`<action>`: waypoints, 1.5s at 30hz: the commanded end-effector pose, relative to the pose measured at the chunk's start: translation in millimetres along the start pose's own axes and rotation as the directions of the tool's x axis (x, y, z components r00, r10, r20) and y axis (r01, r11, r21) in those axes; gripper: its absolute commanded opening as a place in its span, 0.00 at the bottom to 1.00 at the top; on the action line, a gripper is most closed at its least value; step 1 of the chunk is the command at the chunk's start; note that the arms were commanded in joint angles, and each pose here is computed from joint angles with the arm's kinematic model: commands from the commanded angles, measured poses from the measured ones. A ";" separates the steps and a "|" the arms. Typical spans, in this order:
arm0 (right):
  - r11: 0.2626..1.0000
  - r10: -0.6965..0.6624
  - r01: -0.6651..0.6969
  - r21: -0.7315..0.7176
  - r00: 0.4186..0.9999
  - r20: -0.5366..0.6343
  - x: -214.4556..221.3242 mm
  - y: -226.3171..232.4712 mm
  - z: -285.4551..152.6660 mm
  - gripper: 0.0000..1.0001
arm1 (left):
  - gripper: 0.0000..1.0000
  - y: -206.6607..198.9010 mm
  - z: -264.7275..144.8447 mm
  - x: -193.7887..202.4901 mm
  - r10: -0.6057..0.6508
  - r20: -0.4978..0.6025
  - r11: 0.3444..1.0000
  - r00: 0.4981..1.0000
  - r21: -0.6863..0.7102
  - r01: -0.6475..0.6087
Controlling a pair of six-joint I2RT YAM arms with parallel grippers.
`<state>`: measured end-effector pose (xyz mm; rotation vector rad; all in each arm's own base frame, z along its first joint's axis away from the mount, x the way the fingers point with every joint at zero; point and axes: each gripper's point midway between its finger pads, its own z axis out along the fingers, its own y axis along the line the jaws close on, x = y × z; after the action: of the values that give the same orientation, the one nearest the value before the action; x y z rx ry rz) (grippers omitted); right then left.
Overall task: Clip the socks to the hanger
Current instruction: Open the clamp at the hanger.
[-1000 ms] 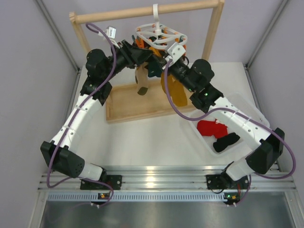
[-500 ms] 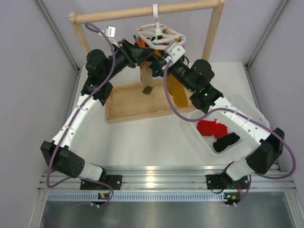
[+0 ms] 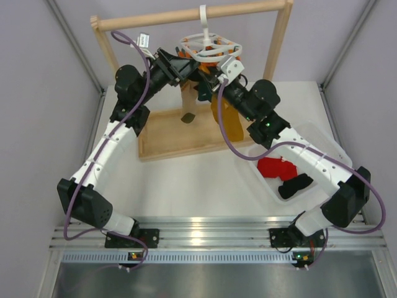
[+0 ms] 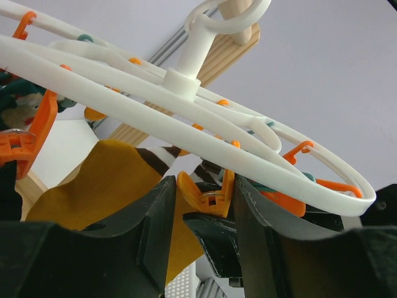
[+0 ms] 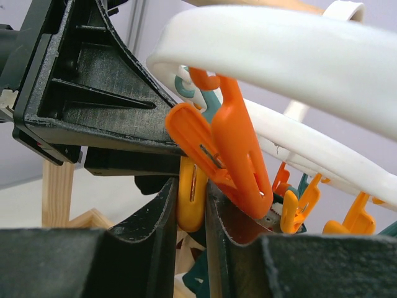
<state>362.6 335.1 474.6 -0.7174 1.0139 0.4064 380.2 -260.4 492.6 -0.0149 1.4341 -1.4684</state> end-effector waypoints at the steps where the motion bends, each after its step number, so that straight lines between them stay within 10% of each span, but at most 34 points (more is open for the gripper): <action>1: 0.997 0.031 -0.024 -0.080 0.997 0.076 -25.2 16.0 -4.3 0.00 | 0.47 -25.5 -0.4 -26.5 0.011 0.101 0.996 0.995 0.088 -0.020; 21: 0.997 0.007 -0.001 -0.076 0.997 0.072 -20.7 15.8 -2.3 0.00 | 0.46 -13.6 6.6 -22.5 -0.035 0.074 0.999 0.997 0.043 0.032; 30: 0.997 0.006 -0.002 -0.082 0.999 0.052 -15.5 17.3 -2.2 0.00 | 0.09 -12.6 7.5 -19.7 -0.040 0.062 0.998 0.997 0.051 0.037; 35: 0.996 0.036 -0.035 -0.081 0.999 0.020 -10.3 17.4 -5.4 0.40 | 0.00 -13.0 7.2 -20.3 -0.026 0.066 0.998 0.997 0.053 0.022; 45: 0.979 0.197 -0.203 -0.026 0.968 -0.154 26.5 7.2 -46.5 0.81 | 0.00 -6.4 8.3 -18.9 -0.007 0.067 0.999 0.998 0.038 0.005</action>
<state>354.7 331.4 421.4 -0.7636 1.1861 0.5011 383.2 -258.3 502.0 -0.0403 1.3972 -1.5108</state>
